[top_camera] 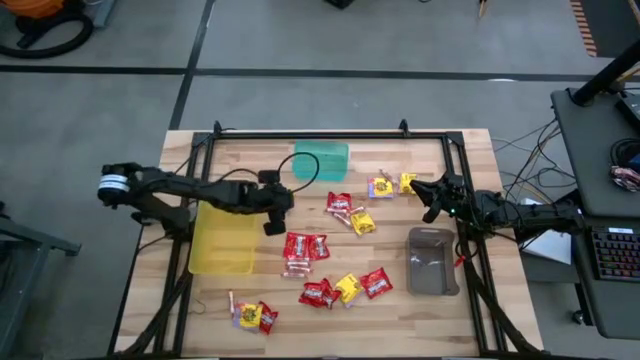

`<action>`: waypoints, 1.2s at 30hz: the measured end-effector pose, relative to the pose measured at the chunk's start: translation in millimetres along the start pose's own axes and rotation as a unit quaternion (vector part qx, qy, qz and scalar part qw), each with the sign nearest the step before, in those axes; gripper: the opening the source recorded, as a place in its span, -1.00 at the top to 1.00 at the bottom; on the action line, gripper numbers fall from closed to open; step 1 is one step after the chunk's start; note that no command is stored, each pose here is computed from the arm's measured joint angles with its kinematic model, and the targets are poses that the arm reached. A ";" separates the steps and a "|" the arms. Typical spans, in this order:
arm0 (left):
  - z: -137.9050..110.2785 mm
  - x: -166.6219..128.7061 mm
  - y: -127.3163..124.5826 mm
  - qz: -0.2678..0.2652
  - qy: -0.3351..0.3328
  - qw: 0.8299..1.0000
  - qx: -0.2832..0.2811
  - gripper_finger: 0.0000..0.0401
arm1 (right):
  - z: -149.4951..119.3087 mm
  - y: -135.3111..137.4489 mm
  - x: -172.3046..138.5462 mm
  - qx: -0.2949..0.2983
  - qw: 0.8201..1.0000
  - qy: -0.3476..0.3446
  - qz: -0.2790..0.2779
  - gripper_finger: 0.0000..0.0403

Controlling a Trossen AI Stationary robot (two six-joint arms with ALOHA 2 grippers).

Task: Sort candy
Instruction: Put the yellow candy into the yellow bin

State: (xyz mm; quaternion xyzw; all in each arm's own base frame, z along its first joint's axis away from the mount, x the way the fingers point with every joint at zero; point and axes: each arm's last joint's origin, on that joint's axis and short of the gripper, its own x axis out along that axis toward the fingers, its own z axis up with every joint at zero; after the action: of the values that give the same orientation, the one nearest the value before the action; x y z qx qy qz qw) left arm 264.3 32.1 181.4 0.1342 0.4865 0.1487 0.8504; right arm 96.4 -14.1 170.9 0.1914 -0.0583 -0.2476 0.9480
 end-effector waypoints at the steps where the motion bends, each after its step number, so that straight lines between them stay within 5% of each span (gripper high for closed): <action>1: -1.3 5.0 1.8 0.002 0.008 1.000 0.001 0.11 | 0.0 0.0 0.0 0.000 1.000 0.000 0.000 0.86; 23: -16.9 52.8 4.8 -0.034 0.083 0.996 -0.027 0.36 | -0.4 -0.2 0.0 -0.001 1.000 0.002 -0.001 0.86; 36: -16.1 52.5 5.0 -0.044 0.079 0.995 -0.029 0.97 | -0.7 -0.3 0.0 -0.008 1.000 0.002 -0.001 0.86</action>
State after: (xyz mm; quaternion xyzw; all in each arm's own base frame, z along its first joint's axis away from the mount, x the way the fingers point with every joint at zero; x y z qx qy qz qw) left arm 275.0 58.2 134.0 0.0755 0.5529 0.1349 0.8188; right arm 96.4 -14.1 170.1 0.1847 -0.0541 -0.2482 0.9494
